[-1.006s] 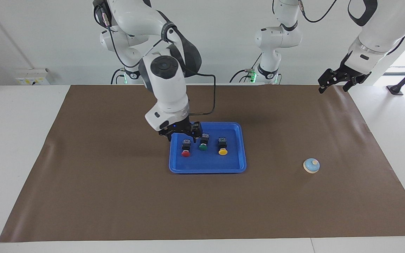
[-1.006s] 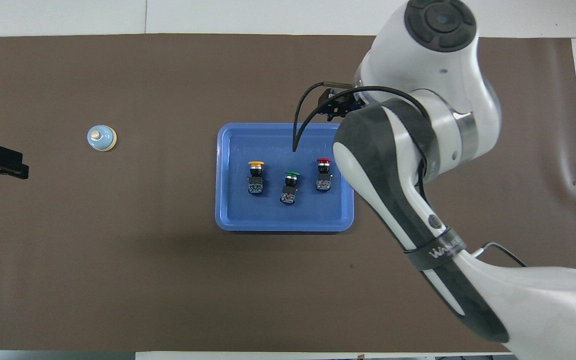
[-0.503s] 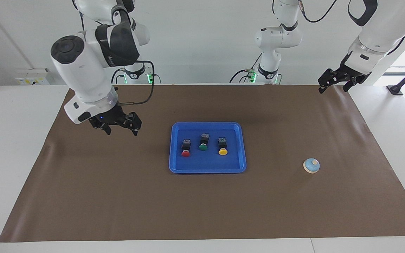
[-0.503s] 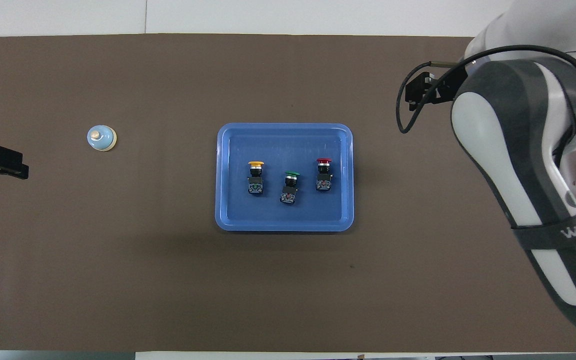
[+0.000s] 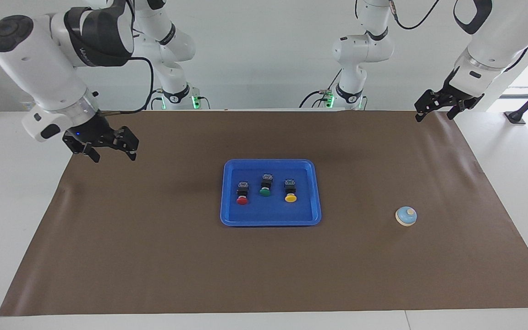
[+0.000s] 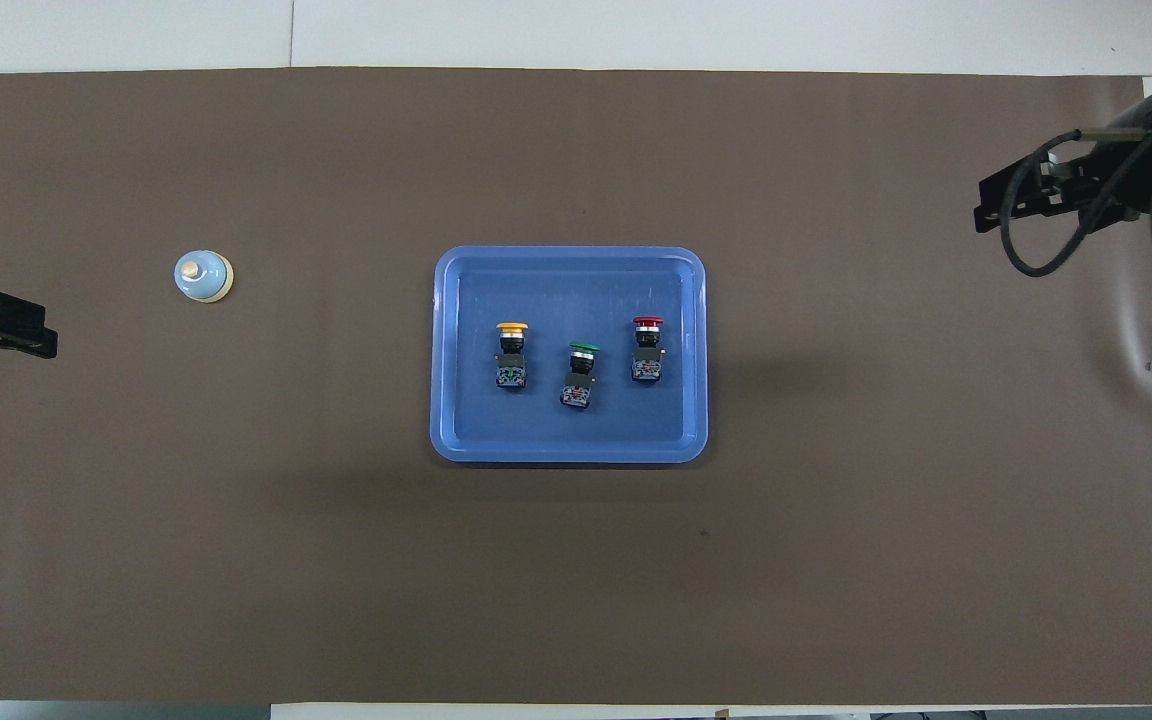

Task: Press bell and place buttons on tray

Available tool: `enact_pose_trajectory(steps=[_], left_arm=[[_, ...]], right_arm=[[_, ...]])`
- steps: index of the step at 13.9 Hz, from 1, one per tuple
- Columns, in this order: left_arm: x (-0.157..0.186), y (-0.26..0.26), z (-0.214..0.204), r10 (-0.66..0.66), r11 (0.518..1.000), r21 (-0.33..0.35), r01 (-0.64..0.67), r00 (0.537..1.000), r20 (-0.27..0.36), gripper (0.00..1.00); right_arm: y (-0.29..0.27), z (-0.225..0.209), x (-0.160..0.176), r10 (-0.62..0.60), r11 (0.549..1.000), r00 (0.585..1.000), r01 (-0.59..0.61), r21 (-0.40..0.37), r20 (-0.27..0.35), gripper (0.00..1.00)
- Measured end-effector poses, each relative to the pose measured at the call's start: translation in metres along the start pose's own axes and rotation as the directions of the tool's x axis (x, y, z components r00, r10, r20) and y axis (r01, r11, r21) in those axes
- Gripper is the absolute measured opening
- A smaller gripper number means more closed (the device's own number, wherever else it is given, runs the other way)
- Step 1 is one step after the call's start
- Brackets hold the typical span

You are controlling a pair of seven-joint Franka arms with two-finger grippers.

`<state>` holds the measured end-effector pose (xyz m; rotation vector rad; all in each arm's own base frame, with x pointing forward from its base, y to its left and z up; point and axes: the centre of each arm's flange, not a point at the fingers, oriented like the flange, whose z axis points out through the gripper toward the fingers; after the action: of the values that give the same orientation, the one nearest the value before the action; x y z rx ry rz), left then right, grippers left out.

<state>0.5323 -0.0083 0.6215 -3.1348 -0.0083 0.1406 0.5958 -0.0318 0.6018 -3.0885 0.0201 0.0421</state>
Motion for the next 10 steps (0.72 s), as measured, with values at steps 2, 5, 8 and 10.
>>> enact_pose_trajectory(steps=[2,5,8,10], left_arm=[[0.002,0.000,0.001,-0.003,1.000,0.000,0.003,1.000,-0.018,0.89],[0.016,0.000,0.018,-0.003,1.000,-0.002,0.003,0.997,-0.077,0.52],[0.044,0.001,0.053,-0.003,1.000,-0.003,0.003,0.993,-0.117,0.13],[0.074,0.002,0.088,-0.003,1.000,-0.002,0.002,0.991,-0.133,0.01]], right_arm=[[0.004,-0.009,-0.027,0.008,1.000,1.000,-0.008,-0.010,0.014,1.00],[0.003,-0.012,-0.058,0.002,0.998,0.999,0.000,-0.059,0.032,1.00],[0.002,-0.004,-0.061,-0.004,0.997,0.999,0.007,-0.073,0.045,1.00],[0.002,-0.003,-0.060,-0.004,0.997,0.999,0.008,-0.073,0.047,1.00]])
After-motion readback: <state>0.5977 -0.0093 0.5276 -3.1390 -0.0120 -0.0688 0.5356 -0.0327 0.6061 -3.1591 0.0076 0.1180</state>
